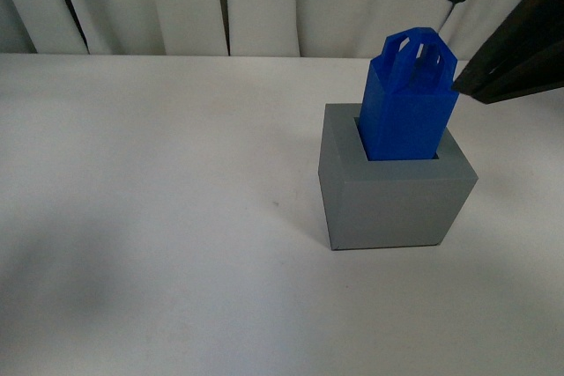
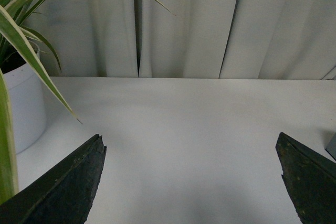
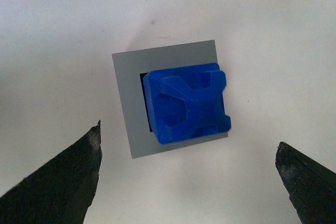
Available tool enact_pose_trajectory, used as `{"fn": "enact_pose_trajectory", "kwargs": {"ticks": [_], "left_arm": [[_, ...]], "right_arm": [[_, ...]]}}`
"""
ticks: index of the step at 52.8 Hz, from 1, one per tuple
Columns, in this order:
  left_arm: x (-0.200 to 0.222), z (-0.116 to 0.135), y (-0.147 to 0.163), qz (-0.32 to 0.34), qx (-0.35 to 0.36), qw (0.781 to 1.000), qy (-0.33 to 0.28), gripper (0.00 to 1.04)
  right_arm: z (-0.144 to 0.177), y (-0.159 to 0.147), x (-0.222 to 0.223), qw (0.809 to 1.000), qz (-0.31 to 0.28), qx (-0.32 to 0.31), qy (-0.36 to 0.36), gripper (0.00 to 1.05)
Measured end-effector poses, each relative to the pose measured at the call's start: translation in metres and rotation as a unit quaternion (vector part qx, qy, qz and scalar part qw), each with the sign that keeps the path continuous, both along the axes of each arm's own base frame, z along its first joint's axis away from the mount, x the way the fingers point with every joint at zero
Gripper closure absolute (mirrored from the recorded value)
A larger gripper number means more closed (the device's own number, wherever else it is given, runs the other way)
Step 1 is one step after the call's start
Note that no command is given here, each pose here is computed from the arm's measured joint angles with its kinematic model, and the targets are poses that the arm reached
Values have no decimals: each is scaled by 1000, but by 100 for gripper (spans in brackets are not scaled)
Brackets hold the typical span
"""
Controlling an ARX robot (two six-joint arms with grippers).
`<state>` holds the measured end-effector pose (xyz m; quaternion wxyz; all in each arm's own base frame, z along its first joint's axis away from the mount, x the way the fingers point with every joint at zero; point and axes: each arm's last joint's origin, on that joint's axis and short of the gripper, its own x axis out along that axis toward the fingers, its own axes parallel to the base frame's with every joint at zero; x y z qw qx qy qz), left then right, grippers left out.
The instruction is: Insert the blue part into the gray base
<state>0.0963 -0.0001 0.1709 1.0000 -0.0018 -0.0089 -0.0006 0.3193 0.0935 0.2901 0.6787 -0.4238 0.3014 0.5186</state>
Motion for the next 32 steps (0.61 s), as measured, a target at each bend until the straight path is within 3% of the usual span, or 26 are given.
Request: {"fn": "enact_pose_trajectory", "kwargs": {"ticks": [13, 18, 26, 32], "left_arm": [[0, 0, 0, 0, 0, 1000, 0, 6], [0, 0, 0, 0, 0, 1000, 0, 6], [0, 0, 0, 0, 0, 1000, 0, 6], [0, 0, 0, 0, 0, 1000, 0, 6]], "right_arm": [[8, -47, -52, 988, -60, 130, -62, 7], [-2, -71, -84, 971, -103, 195, -92, 7], [-29, -93, -129, 949, -167, 239, -122, 7], [-52, -105, -152, 914, -250, 272, -169, 7]]}}
